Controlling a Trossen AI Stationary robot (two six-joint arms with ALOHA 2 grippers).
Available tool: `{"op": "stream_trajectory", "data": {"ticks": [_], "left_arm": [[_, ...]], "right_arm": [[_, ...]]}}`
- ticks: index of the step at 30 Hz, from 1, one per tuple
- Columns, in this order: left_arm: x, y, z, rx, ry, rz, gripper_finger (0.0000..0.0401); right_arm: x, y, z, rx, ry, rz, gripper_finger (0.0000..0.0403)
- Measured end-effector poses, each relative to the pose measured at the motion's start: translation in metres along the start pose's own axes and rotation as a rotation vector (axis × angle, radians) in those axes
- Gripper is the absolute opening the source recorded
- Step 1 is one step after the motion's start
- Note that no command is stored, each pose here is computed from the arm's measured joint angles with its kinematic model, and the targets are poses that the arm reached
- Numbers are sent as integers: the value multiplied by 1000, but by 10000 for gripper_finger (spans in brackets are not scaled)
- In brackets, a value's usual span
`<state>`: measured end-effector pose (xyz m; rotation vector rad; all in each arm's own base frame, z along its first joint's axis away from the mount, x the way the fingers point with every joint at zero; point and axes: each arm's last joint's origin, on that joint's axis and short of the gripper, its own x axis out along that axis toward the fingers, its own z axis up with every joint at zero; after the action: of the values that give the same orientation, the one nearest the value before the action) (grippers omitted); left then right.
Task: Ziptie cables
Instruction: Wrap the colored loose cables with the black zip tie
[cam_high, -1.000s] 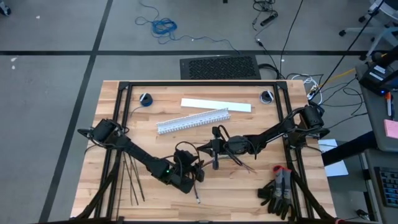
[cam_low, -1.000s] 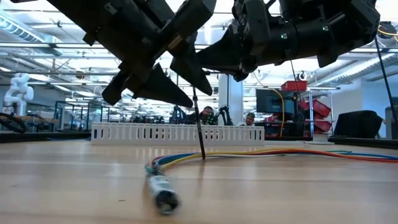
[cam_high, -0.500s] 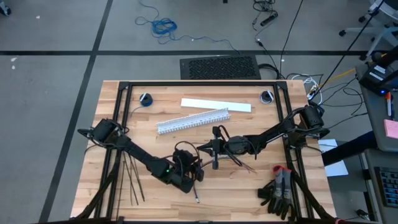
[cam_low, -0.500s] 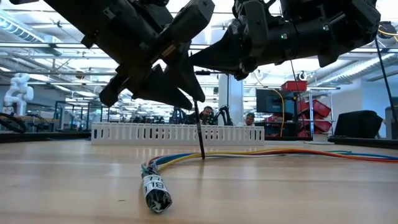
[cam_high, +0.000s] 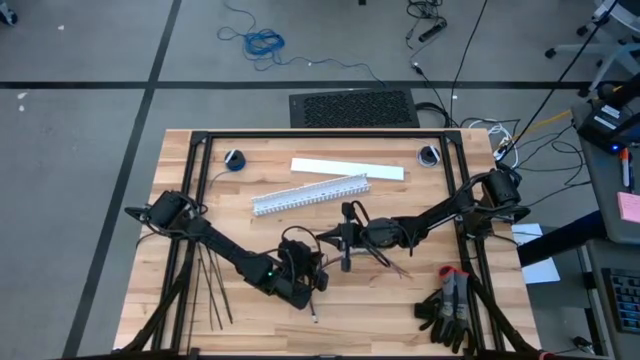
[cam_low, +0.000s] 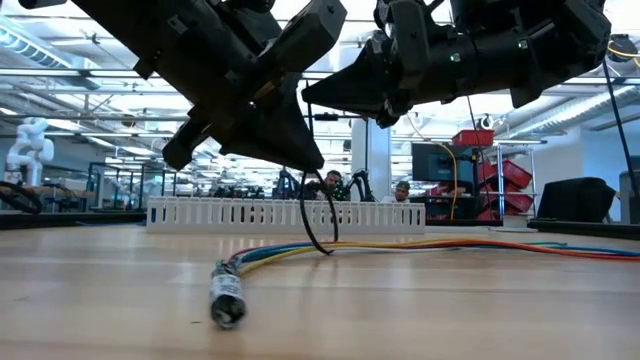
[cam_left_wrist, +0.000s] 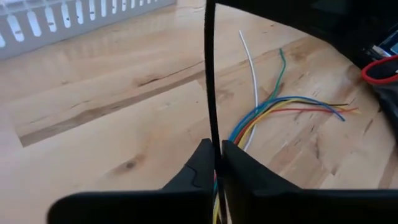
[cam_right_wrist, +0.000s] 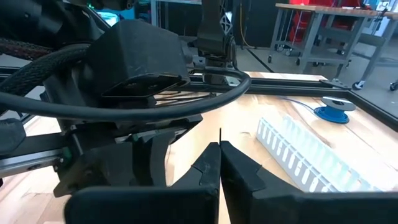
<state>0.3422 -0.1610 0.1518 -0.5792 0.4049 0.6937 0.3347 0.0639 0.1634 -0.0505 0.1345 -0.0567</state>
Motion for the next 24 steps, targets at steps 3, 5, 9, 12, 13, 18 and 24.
{"op": "stream_trajectory", "data": {"ticks": [3,5,9,12,13,18,24], "left_arm": [[0,0,0,12,-1,1,10],[0,0,0,16,0,0,10],[-2,2,-2,35,11,12,10],[-3,2,-4,41,25,8,10],[-4,2,-5,44,28,8,10],[-7,1,-8,36,45,1,10],[-13,4,-16,56,112,7,10]], "right_arm": [[1,-3,1,-3,-9,-5,0],[1,-5,1,-6,-11,-9,0],[2,-8,2,-11,-19,-18,0],[1,-9,6,-16,-42,-22,0],[1,-10,7,-21,-45,-27,0],[-5,-13,22,-71,-86,-82,0],[-18,-19,46,-130,-110,-157,0]]}}
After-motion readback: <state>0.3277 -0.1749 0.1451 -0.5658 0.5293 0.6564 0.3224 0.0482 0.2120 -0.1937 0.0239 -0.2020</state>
